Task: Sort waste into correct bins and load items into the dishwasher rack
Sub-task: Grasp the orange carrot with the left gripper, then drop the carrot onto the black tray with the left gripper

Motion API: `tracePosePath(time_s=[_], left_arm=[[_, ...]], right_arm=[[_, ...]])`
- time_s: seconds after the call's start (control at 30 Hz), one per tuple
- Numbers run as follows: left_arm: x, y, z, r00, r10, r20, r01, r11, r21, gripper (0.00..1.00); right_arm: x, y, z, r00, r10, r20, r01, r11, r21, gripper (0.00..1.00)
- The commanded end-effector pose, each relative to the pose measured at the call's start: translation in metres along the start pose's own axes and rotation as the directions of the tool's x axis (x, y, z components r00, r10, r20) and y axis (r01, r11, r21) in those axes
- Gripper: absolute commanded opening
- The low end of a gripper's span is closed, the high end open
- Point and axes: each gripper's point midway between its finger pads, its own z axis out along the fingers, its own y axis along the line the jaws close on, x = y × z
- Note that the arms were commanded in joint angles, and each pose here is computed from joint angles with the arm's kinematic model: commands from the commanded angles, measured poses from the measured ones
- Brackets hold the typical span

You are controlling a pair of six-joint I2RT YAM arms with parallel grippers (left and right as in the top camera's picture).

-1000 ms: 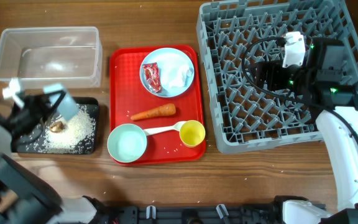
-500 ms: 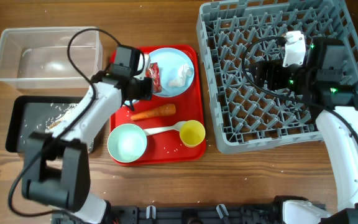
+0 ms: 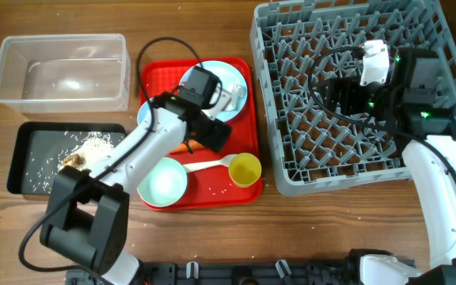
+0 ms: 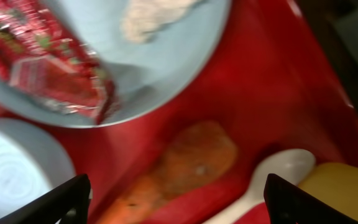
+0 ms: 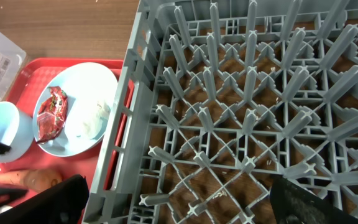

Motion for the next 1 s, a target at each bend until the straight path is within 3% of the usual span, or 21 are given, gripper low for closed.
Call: tracePosePath(time_s=[0.0, 0.17, 0.2, 0.23, 0.4, 0.43, 0.47, 0.5, 0.63, 0.73, 0.87, 0.97], left_arm=[[0.003, 0.000, 0.010, 0.994, 0.099, -0.037, -0.101, 0.994, -0.044, 0.85], [0.019, 0.016, 0.040, 0.991, 0.060, -0.121, -0.067, 0.997, -0.048, 0.77], [0.024, 0.016, 0.044, 0.988, 0.057, -0.144, -0.064, 0.997, -0.044, 0.66], [0.028, 0.015, 0.045, 0.986, 0.056, -0.157, -0.063, 0.997, -0.037, 0.62], [0.031, 0.006, 0.050, 0.984, 0.055, -0.169, -0.053, 0.998, 0.017, 0.57], [0.036, 0.002, 0.058, 0.980, 0.051, -0.192, -0.045, 0.998, 0.037, 0.49], [0.043, 0.002, 0.067, 0.974, 0.048, -0.222, -0.040, 0.998, 0.042, 0.30], [0.046, 0.002, 0.070, 0.972, 0.043, -0.232, -0.034, 0.999, 0.042, 0.20], [0.043, 0.004, 0.070, 0.974, 0.013, -0.227, -0.006, 1.000, 0.030, 0.04], [0.015, 0.012, 0.048, 0.984, -0.035, -0.173, 0.032, 0.999, -0.018, 0.04], [-0.037, 0.031, -0.052, 0.982, -0.181, -0.056, 0.178, 0.983, -0.054, 0.04], [-0.019, 0.066, -0.096, 0.933, -0.358, -0.028, 0.354, 0.931, -0.090, 0.04]], right_arm=[[0.000, 0.000, 0.001, 1.000, -0.006, -0.006, 0.006, 1.000, 0.001, 0.96], [0.001, 0.000, 0.002, 1.000, -0.006, -0.009, 0.006, 1.000, 0.001, 0.96], [0.001, 0.000, 0.002, 1.000, -0.007, -0.009, 0.007, 1.000, 0.001, 0.96], [0.001, 0.000, 0.002, 1.000, -0.007, -0.009, 0.007, 1.000, 0.001, 0.96], [0.002, 0.000, 0.002, 1.000, -0.006, -0.011, 0.006, 1.000, 0.001, 0.96], [0.001, 0.000, 0.002, 1.000, -0.006, -0.011, 0.006, 1.000, 0.001, 0.96], [0.002, 0.000, 0.002, 1.000, -0.006, -0.011, 0.006, 1.000, 0.001, 0.96], [0.002, 0.000, 0.002, 1.000, -0.006, -0.011, 0.006, 1.000, 0.001, 0.96], [0.001, 0.000, 0.002, 1.000, -0.007, -0.010, 0.007, 1.000, 0.001, 0.97], [0.002, 0.000, 0.002, 1.000, -0.006, -0.012, 0.006, 1.000, 0.001, 0.97], [0.002, 0.000, 0.002, 1.000, -0.006, -0.011, 0.006, 1.000, 0.001, 0.97], [0.002, 0.000, 0.002, 1.000, -0.006, -0.012, 0.006, 1.000, 0.001, 0.97]])
